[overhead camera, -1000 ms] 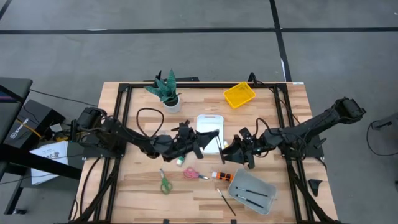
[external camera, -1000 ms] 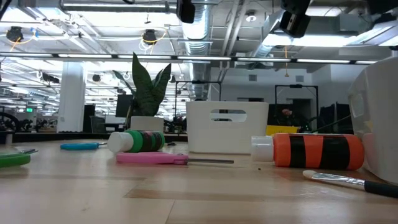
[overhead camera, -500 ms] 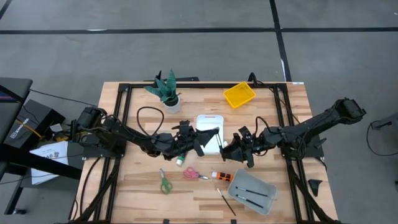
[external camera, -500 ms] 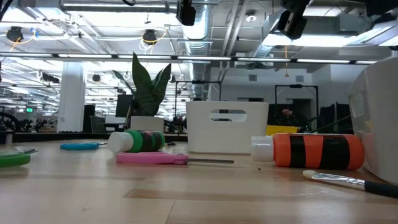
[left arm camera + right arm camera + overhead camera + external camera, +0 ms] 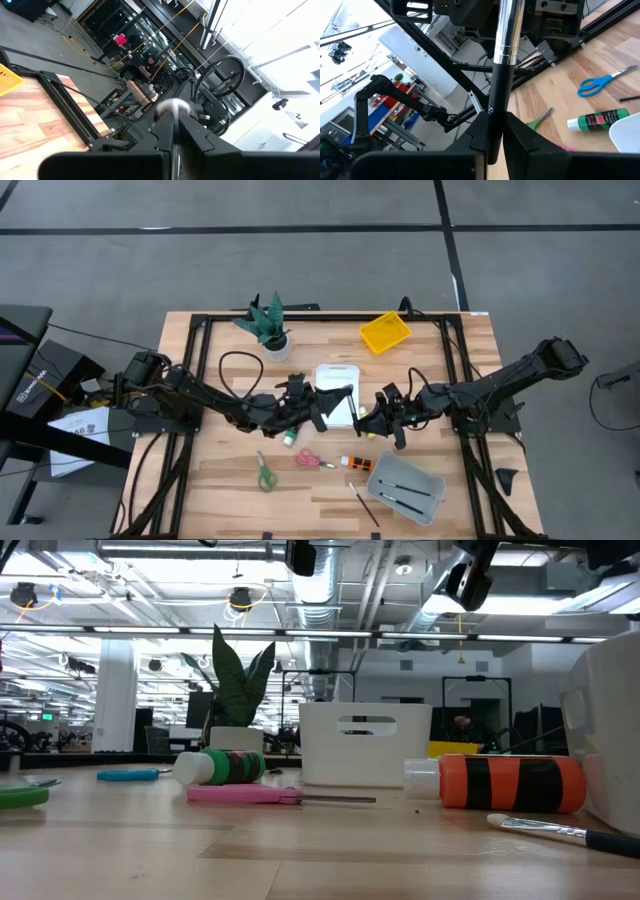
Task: Pick & Place Paint Supplies
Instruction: Put the powder brush into the gray bin
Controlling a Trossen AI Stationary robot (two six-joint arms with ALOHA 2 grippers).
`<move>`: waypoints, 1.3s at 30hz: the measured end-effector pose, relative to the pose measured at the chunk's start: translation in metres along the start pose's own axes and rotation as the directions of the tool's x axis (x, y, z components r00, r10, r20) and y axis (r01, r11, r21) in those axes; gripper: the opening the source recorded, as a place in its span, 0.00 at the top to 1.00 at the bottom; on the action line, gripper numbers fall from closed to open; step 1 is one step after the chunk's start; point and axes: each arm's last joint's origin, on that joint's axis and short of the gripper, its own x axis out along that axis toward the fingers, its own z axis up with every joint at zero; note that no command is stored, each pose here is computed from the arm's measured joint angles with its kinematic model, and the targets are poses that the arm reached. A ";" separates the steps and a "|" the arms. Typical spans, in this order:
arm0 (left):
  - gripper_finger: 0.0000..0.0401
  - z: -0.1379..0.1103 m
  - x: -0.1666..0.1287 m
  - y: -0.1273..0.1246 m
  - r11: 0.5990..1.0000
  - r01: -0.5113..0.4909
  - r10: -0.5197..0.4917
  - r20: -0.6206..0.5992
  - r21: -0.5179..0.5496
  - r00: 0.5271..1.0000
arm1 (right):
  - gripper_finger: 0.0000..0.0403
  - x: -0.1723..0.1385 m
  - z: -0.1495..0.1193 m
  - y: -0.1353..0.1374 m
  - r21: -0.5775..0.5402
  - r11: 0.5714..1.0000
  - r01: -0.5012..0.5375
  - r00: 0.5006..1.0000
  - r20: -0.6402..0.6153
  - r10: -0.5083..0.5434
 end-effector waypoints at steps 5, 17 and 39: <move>0.98 0.000 0.000 0.000 1.000 -0.002 0.002 0.000 0.003 1.000 | 0.94 0.000 0.000 0.000 -0.003 1.000 0.006 1.000 0.009 -0.006; 0.73 -0.005 -0.005 -0.003 0.993 -0.010 0.013 -0.023 0.121 1.000 | 0.94 0.000 0.003 0.002 -0.002 1.000 0.013 0.998 0.060 -0.013; 0.70 -0.052 -0.052 -0.020 0.980 0.021 0.041 -0.299 0.200 0.953 | 0.94 -0.018 -0.063 0.027 0.067 0.994 0.081 0.937 -0.346 -0.053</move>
